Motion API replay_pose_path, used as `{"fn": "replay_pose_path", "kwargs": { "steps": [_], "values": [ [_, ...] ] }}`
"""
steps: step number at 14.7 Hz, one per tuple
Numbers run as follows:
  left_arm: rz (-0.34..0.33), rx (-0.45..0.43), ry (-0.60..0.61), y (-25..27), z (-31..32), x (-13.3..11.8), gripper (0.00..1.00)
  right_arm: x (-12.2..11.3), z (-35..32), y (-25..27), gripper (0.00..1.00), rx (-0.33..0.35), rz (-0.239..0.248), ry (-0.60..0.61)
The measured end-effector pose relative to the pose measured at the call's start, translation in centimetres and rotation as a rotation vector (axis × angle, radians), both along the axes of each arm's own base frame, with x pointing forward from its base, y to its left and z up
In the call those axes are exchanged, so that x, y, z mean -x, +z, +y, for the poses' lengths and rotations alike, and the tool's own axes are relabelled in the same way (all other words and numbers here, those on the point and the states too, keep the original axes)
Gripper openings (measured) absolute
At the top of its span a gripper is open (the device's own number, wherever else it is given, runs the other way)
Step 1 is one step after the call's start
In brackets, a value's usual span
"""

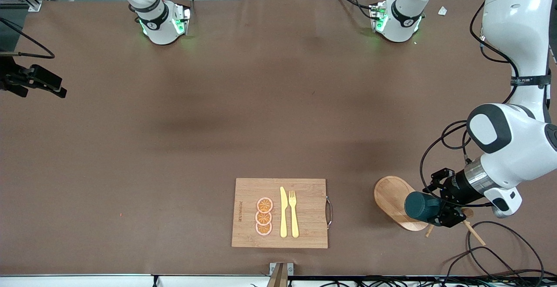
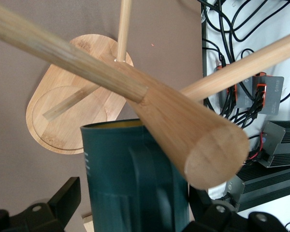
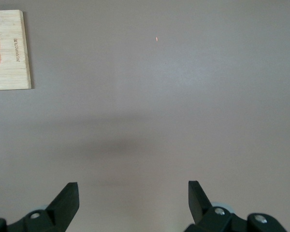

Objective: Transfer cup from left to right arm and place
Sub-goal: 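Lower the left gripper around the teal mug body and close it, then lift the teal mug off the stand hook with the left gripper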

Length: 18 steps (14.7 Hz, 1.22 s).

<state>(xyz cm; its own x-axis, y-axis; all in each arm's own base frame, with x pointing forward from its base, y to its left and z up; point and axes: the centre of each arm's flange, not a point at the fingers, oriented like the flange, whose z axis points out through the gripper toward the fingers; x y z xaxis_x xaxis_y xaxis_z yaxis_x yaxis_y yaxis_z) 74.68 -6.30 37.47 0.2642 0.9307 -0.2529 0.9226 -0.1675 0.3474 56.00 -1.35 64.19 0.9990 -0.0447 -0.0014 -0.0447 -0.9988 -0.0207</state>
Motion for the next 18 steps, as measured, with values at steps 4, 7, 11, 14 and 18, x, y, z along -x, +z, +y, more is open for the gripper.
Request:
{"fn": "replay_pose_path", "kwargs": {
  "steps": [4, 7, 11, 14, 18],
  "values": [
    [-0.008, -0.001, 0.005, -0.17, 0.10, -0.12, 0.96, 0.00, 0.02, 0.00, 1.00, 0.000, 0.000, 0.000],
    [-0.012, -0.001, 0.007, -0.19, 0.11, -0.17, 0.90, -0.01, 0.07, -0.01, 1.00, 0.000, 0.000, 0.001],
    [-0.017, -0.001, 0.008, -0.13, 0.10, -0.21, 0.85, -0.01, 0.08, -0.02, 1.00, 0.000, 0.000, 0.001],
    [-0.017, -0.001, 0.009, -0.13, 0.10, -0.22, 0.85, -0.04, 0.08, -0.08, 1.00, 0.000, 0.001, 0.001],
    [-0.020, 0.000, 0.009, -0.02, 0.11, -0.26, 0.85, -0.05, 0.10, -0.10, 1.00, 0.000, 0.002, 0.002]
  ]
}}
